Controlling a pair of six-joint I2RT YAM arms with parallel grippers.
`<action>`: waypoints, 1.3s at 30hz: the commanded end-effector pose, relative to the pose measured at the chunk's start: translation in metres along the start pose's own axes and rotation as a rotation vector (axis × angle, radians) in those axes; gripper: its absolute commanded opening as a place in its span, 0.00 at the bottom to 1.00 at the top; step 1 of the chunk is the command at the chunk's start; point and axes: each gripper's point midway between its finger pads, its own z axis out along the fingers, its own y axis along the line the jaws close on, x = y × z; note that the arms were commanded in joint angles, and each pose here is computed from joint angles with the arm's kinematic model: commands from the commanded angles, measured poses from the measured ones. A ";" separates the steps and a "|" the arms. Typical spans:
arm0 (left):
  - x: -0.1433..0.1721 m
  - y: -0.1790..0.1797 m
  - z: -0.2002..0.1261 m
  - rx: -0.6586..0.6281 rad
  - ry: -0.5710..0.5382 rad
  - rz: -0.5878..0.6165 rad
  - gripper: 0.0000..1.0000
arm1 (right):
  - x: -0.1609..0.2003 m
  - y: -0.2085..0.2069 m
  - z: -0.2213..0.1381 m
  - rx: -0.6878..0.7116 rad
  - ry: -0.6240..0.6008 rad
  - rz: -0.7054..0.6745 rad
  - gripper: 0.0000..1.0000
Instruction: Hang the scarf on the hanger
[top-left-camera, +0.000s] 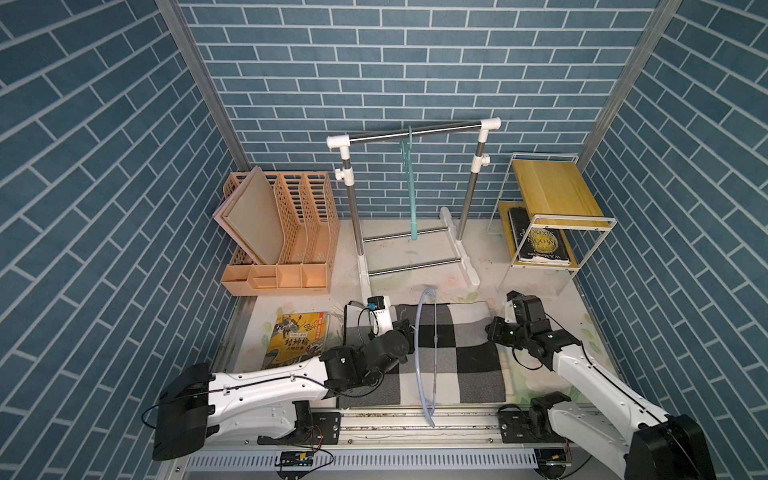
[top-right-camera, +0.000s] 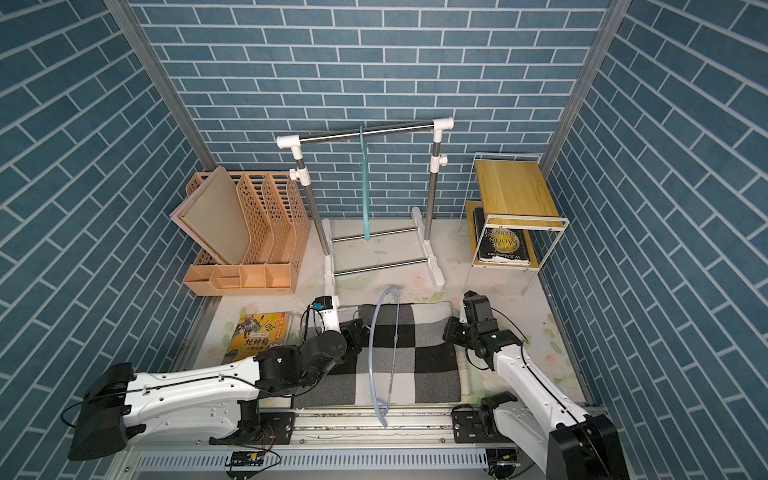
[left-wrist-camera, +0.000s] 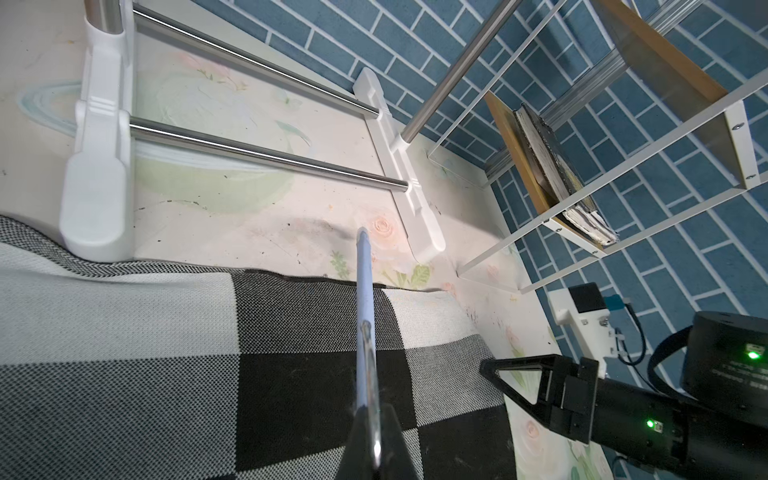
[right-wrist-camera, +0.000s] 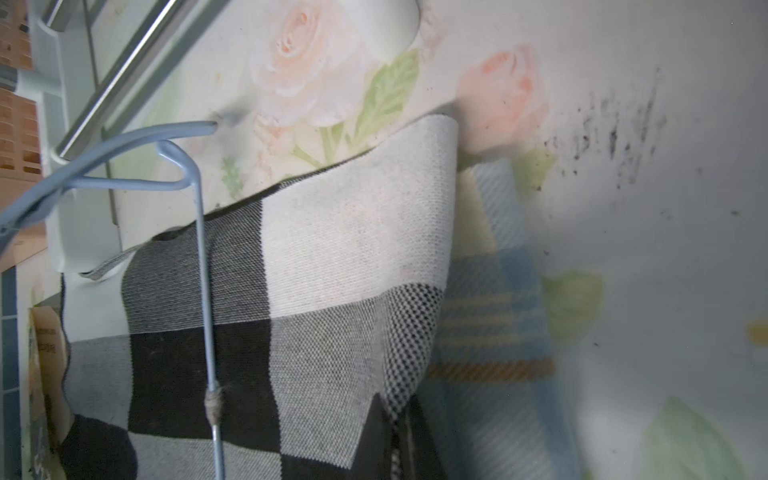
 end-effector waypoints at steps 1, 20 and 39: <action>0.003 0.010 0.000 -0.041 0.001 0.043 0.00 | -0.009 0.014 -0.010 -0.045 -0.013 -0.011 0.00; 0.002 0.017 -0.002 -0.057 -0.013 0.032 0.00 | 0.005 0.131 -0.008 -0.280 0.004 -0.113 0.00; -0.008 0.017 -0.014 -0.012 -0.052 -0.041 0.00 | 0.044 0.190 0.013 -0.429 0.082 -0.117 0.00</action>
